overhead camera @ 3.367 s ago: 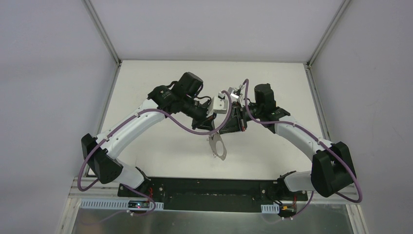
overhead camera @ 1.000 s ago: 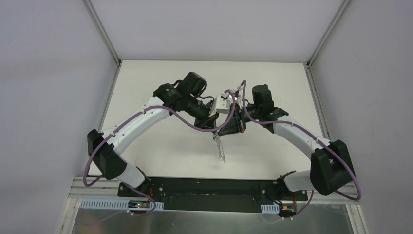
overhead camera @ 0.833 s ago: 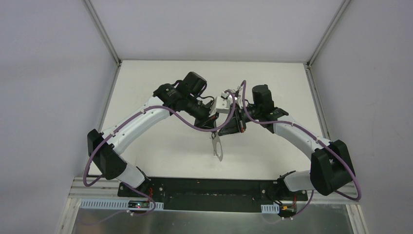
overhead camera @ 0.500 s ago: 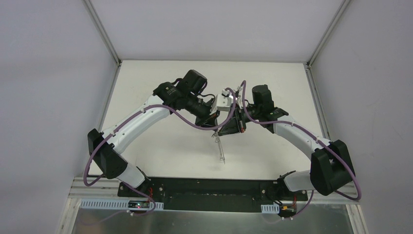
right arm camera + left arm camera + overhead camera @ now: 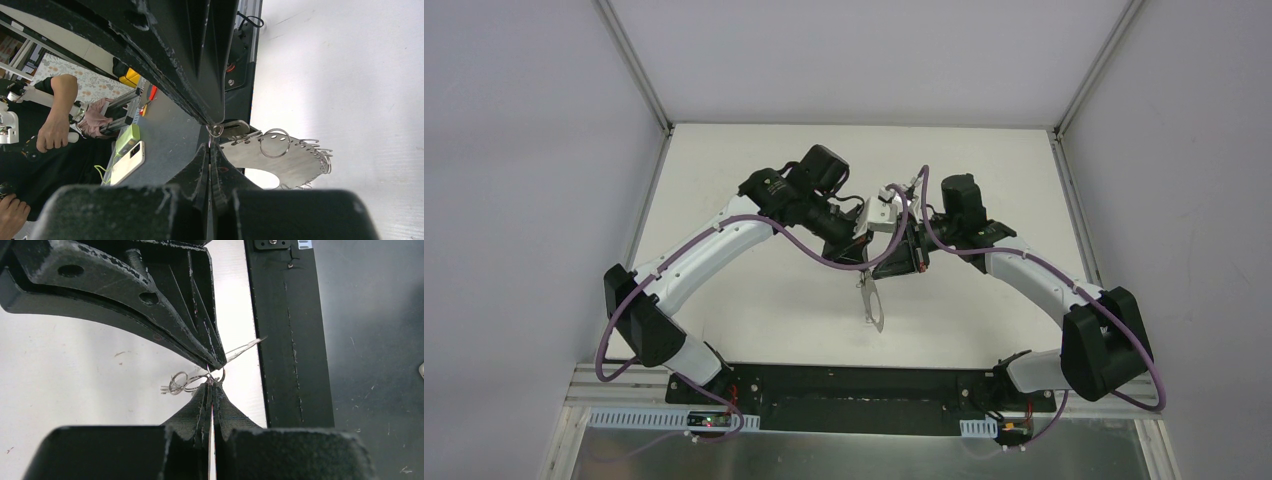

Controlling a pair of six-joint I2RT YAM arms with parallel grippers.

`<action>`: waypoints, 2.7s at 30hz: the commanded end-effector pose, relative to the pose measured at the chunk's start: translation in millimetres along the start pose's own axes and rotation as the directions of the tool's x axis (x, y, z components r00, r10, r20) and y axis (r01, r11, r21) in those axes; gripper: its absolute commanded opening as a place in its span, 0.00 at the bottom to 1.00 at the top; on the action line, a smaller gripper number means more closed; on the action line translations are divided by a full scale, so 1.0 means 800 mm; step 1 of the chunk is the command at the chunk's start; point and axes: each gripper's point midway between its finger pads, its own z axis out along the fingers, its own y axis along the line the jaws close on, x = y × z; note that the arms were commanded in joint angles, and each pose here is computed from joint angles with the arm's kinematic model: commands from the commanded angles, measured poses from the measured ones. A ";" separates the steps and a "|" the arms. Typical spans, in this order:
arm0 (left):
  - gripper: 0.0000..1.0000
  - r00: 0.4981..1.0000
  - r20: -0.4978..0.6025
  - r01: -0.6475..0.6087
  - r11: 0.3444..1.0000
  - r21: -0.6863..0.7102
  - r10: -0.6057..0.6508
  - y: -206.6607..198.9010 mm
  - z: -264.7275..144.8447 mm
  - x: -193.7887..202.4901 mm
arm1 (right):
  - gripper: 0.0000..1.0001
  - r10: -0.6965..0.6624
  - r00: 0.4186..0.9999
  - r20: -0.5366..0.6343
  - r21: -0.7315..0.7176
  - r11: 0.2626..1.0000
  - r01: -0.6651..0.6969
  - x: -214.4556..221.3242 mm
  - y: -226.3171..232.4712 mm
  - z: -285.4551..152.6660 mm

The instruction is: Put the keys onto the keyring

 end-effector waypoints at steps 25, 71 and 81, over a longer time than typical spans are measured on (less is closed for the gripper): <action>0.00 1.000 -0.027 0.005 0.996 0.089 -0.003 -0.023 0.002 0.016 | 0.00 -0.084 0.996 0.028 0.035 0.996 0.083 -0.029 0.000 -0.004; 0.26 0.951 0.129 0.301 0.938 -0.170 -0.282 0.044 -0.022 -0.026 | 0.00 -0.111 0.976 0.187 0.220 0.973 0.068 -0.083 -0.018 -0.038; 0.36 0.899 0.261 0.384 0.920 -0.083 -0.352 0.052 -0.039 -0.050 | 0.00 -0.140 0.969 0.203 0.202 0.975 0.098 -0.092 -0.005 -0.041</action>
